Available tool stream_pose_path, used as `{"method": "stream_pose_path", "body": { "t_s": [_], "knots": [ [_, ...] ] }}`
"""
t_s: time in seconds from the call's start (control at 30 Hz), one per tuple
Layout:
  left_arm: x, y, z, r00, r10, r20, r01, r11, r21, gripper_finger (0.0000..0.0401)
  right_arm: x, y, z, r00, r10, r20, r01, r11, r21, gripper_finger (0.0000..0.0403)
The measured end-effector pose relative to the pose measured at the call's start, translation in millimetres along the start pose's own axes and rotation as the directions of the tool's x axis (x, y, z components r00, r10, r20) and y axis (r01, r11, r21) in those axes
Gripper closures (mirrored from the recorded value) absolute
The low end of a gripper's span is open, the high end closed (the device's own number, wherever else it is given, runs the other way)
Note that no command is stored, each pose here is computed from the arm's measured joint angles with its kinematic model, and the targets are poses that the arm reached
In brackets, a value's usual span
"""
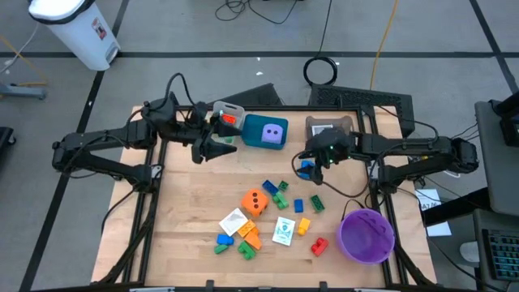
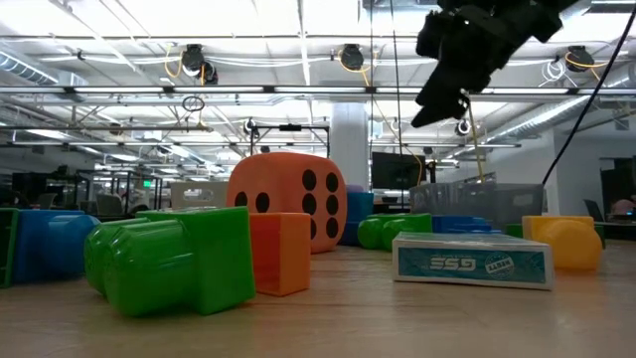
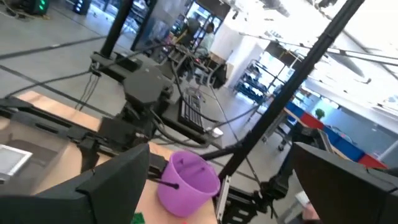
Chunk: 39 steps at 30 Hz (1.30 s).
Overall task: Pick & Place Toys
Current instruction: Put the blue game piece into the gray bin
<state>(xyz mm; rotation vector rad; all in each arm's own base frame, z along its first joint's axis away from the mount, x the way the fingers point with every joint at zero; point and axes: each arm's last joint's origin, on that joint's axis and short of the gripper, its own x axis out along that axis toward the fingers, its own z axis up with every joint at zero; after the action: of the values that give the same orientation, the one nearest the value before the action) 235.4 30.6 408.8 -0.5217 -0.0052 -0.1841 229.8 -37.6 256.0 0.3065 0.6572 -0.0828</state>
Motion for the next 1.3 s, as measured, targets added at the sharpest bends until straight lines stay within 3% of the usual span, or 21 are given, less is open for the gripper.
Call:
{"method": "stream_pose_path", "body": {
  "t_s": [0.13,0.27,0.47,0.7,0.97,1.3],
  "knots": [
    [-2.4,5.7,3.6,1.000,0.024,0.015,-0.024,1.000,0.002,0.0004,0.9,3.1,13.1,0.997,0.005,-0.077,-0.016,0.989,-0.149,0.0115],
    [-4.0,9.6,6.0,0.999,0.041,0.025,-0.041,0.999,0.004,0.0004,9.6,-0.5,10.9,0.954,-0.089,-0.286,0.018,0.969,-0.245,0.0103],
    [-5.3,12.3,7.4,0.999,0.037,0.021,-0.038,0.999,0.015,0.0004,29.9,-7.8,-1.3,0.873,-0.159,-0.461,0.040,0.965,-0.258,0.0080],
    [-5.3,12.5,6.9,0.999,0.040,0.016,-0.040,0.999,0.021,0.0004,50.7,-14.0,-9.1,0.830,-0.203,-0.519,0.067,0.961,-0.270,0.0049],
    [-5.3,12.5,6.8,0.999,0.040,0.016,-0.040,0.999,0.022,0.0004,67.9,-20.4,-17.1,0.783,-0.269,-0.560,0.126,0.951,-0.281,0.0046],
    [-5.3,12.4,6.7,0.999,0.036,0.013,-0.036,0.999,0.036,0.0004,72.6,-25.9,-23.7,0.790,-0.297,-0.537,0.180,0.949,-0.260,0.0046]
  ]
}}
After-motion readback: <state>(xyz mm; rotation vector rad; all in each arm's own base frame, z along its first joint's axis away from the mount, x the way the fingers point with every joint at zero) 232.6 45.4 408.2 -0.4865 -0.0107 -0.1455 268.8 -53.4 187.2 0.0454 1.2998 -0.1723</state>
